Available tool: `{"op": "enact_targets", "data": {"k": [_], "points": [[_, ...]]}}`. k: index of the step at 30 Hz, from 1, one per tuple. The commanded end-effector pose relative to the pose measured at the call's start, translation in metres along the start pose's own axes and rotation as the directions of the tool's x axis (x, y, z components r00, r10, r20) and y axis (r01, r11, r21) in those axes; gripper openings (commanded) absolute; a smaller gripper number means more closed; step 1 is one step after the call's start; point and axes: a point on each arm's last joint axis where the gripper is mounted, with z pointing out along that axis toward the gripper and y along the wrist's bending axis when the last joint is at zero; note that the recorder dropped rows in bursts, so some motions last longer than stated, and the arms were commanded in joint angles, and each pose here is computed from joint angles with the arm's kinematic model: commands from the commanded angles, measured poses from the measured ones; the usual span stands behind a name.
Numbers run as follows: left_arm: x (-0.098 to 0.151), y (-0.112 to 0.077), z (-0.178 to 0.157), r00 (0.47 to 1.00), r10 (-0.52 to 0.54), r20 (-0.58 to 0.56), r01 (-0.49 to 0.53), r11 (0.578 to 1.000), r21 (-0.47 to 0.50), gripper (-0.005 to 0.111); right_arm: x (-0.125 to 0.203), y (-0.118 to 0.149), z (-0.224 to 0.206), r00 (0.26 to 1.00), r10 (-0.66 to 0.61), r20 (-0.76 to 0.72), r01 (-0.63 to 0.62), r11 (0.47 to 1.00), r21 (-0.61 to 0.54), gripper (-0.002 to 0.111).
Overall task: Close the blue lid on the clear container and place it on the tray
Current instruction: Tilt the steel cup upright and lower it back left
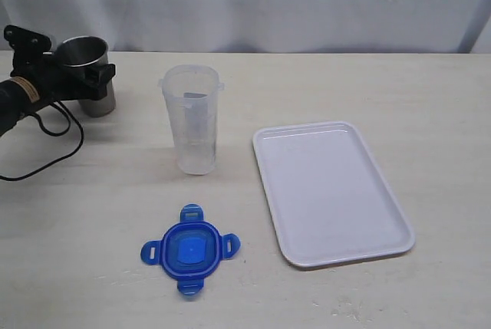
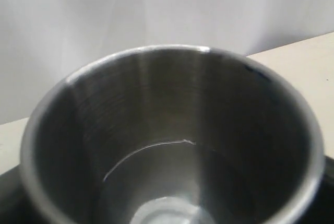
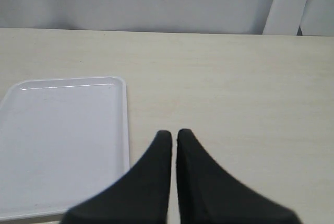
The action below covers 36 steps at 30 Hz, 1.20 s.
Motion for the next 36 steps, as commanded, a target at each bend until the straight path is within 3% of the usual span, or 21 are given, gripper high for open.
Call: {"op": "enact_targets", "data": {"k": [1,15,19,23,26,29,36], "points": [[-0.0046,0.0012,0.0023,0.997,0.005,0.077,-0.006,1.0,0.008,0.0,0.0004,-0.0003,-0.0001,1.0,-0.001,0.003,0.001,1.0,0.005,0.004],[-0.0051,0.0,0.0025,0.994,0.001,0.108,-0.004,1.0,0.021,0.002,0.0004,-0.0003,-0.0001,1.0,-0.001,0.003,0.001,1.0,0.005,0.004],[-0.0052,-0.0003,0.0025,0.994,0.003,0.109,-0.006,1.0,0.024,0.022,0.0004,-0.0003,-0.0001,1.0,-0.001,0.003,0.001,1.0,0.005,0.004],[-0.005,-0.0002,0.0025,0.994,0.003,0.107,-0.006,1.0,0.023,0.058,0.0004,-0.0003,-0.0001,1.0,-0.001,0.003,0.001,1.0,0.005,0.004],[-0.0051,0.0,0.0025,0.994,0.002,0.107,-0.004,1.0,0.021,0.077,0.0004,-0.0003,-0.0001,1.0,-0.001,0.003,0.001,1.0,0.005,0.004],[-0.0051,0.0,0.0025,0.994,0.005,0.107,-0.007,1.0,0.021,0.084,0.0004,-0.0003,-0.0001,1.0,-0.001,0.003,0.001,1.0,0.005,0.004],[-0.0048,-0.0019,0.0028,0.994,0.015,0.104,-0.018,0.999,0.033,0.085,0.0004,-0.0003,-0.0001,1.0,-0.001,0.003,0.001,1.0,0.005,0.004]]}}
